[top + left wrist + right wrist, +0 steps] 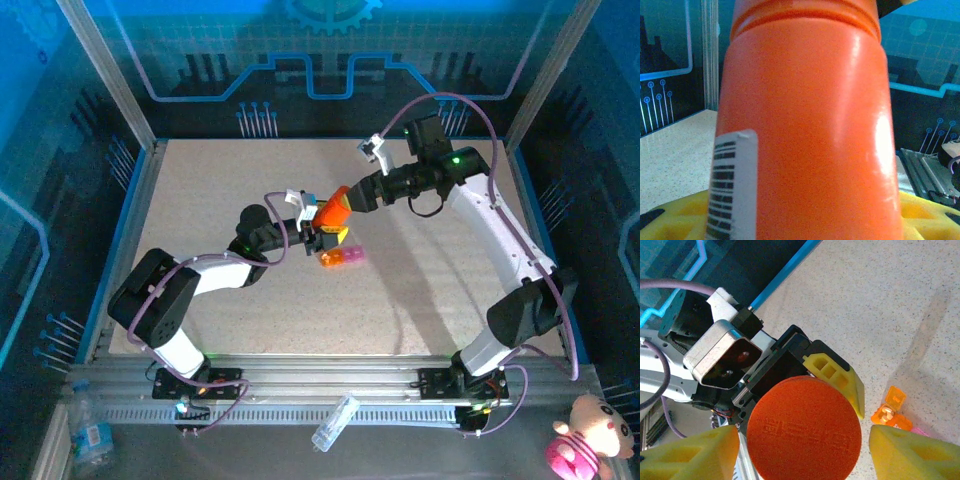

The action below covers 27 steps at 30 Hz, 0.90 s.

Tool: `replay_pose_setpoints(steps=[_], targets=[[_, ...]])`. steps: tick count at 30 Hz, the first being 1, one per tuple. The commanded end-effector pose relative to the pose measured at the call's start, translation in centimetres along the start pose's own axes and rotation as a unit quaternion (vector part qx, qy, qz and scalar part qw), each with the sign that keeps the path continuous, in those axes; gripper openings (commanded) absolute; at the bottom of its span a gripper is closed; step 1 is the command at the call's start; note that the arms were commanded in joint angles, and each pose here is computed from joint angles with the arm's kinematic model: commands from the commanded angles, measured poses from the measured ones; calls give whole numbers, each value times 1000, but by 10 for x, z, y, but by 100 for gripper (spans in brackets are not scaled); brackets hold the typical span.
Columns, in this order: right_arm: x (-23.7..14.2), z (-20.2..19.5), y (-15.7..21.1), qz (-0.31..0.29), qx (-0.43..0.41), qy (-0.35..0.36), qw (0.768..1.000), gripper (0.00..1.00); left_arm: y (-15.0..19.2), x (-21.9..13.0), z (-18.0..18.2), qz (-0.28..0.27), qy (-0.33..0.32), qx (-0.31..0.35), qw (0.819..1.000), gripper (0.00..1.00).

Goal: Sort the pills into containers

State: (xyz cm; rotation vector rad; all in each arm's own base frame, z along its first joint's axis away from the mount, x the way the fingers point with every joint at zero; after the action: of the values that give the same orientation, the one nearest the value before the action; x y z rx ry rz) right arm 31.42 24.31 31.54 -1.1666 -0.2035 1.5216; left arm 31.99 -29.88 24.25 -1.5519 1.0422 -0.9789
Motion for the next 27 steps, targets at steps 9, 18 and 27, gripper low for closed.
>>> replay_pose_setpoints(steps=[9, 18, 27], targets=[[7, 7, 3, 17, 8, -22, 1000, 48, -11, 5, -7, -19, 29, 11, 999, 0], [19, -5, 12, 31, 63, 14, 997, 40, -12, 8, -1, -23, 17, 14, 1000, 0], [55, -29, 31, -8, 187, 123, 975, 41, -14, 7, 12, -36, -21, 33, 999, 0]])
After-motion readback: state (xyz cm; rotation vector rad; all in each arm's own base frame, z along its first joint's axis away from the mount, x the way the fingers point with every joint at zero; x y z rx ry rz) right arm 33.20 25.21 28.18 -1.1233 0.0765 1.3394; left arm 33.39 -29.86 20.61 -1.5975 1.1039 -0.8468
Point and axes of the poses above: each hand's point on the last joint's axis, 136 mm out from that joint toward the fingers, its own x axis out along the fingers, its own z axis along the line the jaws close on, y = z × x, the point moved 1 cm from there along -x, back along the fingers, and after that the axes turned 3 degrees about -x, right-handed, at the moved point
